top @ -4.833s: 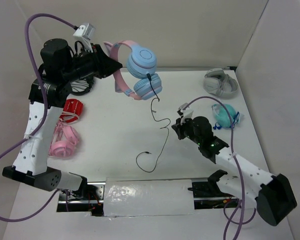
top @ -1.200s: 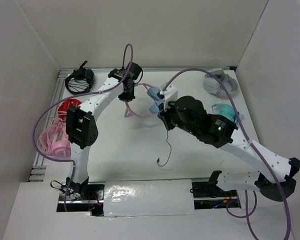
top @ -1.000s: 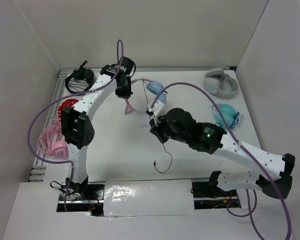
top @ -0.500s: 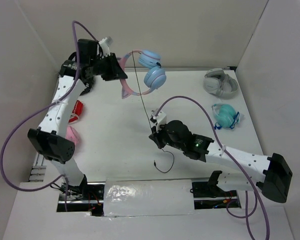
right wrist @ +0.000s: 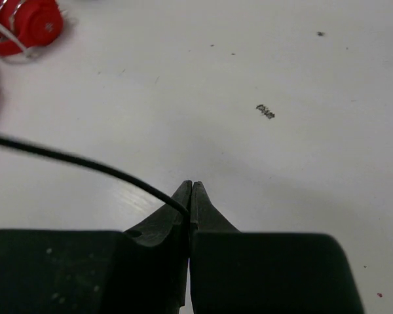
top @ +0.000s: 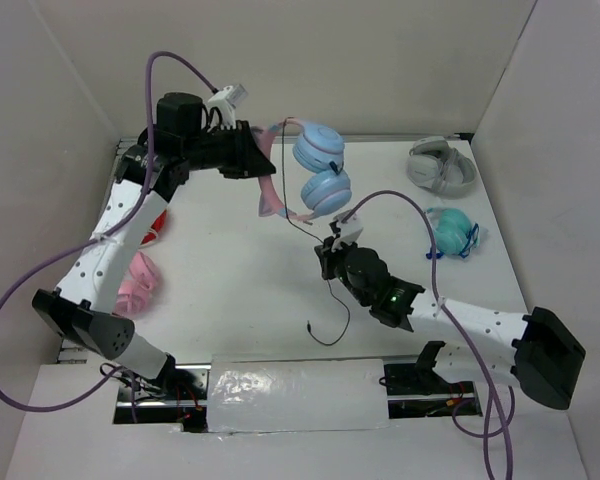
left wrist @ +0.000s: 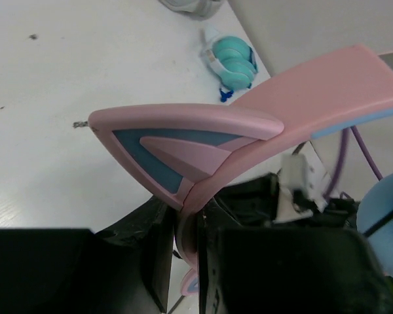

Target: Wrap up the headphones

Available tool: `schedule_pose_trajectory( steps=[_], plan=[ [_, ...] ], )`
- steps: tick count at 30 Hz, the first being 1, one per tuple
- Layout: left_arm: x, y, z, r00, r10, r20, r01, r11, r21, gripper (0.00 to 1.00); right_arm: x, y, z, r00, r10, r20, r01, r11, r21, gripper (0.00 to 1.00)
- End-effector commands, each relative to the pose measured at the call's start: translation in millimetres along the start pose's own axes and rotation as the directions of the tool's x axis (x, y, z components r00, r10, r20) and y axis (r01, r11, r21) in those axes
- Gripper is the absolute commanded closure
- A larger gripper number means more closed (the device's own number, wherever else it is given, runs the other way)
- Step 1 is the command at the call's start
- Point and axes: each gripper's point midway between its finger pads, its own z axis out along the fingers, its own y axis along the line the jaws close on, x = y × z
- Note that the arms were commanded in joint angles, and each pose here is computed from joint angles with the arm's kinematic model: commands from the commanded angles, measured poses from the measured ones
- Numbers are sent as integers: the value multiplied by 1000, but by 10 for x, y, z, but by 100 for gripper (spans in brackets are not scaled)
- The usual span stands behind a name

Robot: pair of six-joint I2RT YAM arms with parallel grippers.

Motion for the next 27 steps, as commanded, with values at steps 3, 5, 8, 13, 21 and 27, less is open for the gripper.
schedule_pose_trajectory(
  steps=[3, 5, 8, 13, 21, 27],
  plan=[
    [-132, -729, -354, 976, 160, 148, -184, 970, 161, 100, -318, -463, 164, 973, 158, 169, -196, 951, 239, 96],
    [-50, -762, -334, 971, 183, 155, -205, 968, 145, 100, -401, -654, 160, 937, 240, 252, -307, 911, 275, 96],
    [97, -840, -281, 965, 219, 143, -240, 959, 150, 100, -563, -898, 100, 873, 315, 372, -424, 867, 262, 96],
    [372, -820, -71, 962, 256, 90, -265, 957, 116, 100, -890, -1045, 64, 830, 350, 434, -456, 874, 168, 94],
    [776, -1192, 211, 902, 431, 5, -413, 861, 296, 100, -1304, -970, -81, 846, 253, 468, -303, 952, 32, 89],
    [829, -1711, 230, 875, 483, 17, -450, 801, 395, 100, -1566, -895, -227, 749, 297, 592, -310, 947, -83, 81]
  ],
)
